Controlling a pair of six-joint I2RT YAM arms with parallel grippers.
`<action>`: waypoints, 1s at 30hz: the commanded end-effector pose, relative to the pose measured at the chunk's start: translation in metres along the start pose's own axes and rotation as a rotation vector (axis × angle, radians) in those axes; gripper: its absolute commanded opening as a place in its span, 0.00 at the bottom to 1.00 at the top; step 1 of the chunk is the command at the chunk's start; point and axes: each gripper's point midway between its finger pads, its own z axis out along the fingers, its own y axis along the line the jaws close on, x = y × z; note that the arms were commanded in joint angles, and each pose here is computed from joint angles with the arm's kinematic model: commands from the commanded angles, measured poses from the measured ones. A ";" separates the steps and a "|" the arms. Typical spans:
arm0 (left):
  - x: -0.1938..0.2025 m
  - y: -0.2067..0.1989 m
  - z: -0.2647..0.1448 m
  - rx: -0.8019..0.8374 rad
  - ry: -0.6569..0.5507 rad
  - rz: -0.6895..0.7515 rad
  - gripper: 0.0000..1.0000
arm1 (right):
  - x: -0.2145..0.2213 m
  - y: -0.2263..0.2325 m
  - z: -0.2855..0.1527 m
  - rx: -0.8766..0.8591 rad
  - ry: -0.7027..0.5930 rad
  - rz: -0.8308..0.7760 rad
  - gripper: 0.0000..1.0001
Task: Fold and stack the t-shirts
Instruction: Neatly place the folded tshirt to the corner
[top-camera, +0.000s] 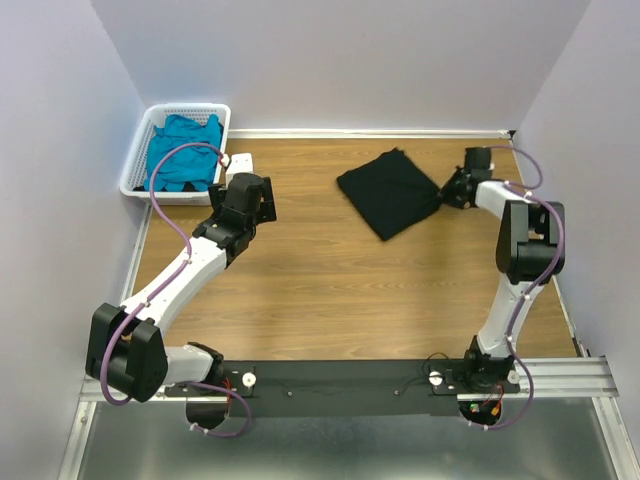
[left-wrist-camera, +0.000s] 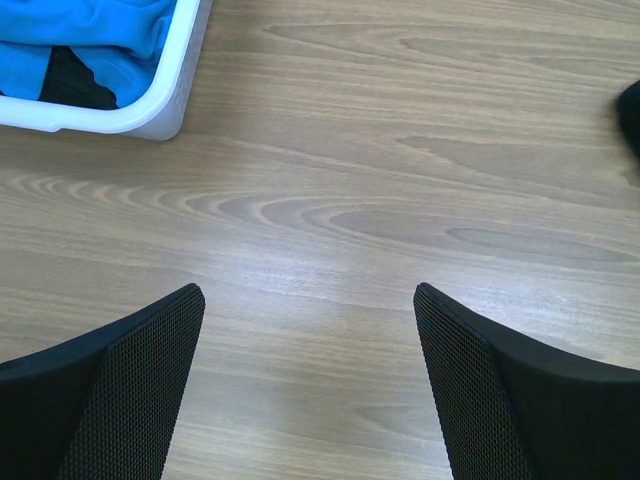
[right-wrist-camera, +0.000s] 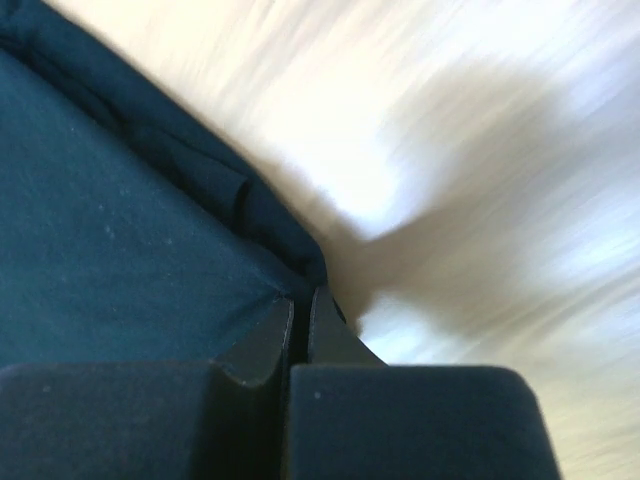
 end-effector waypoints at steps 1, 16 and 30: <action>0.000 0.005 0.002 -0.016 -0.016 -0.005 0.94 | -0.064 -0.065 0.012 0.171 -0.130 0.022 0.01; 0.009 0.000 0.010 0.000 0.018 0.008 0.93 | -0.185 -0.171 0.013 0.635 -0.340 -0.259 0.01; 0.007 0.000 0.008 0.009 0.015 0.002 0.93 | -0.183 -0.198 -0.018 0.810 -0.441 -0.073 0.01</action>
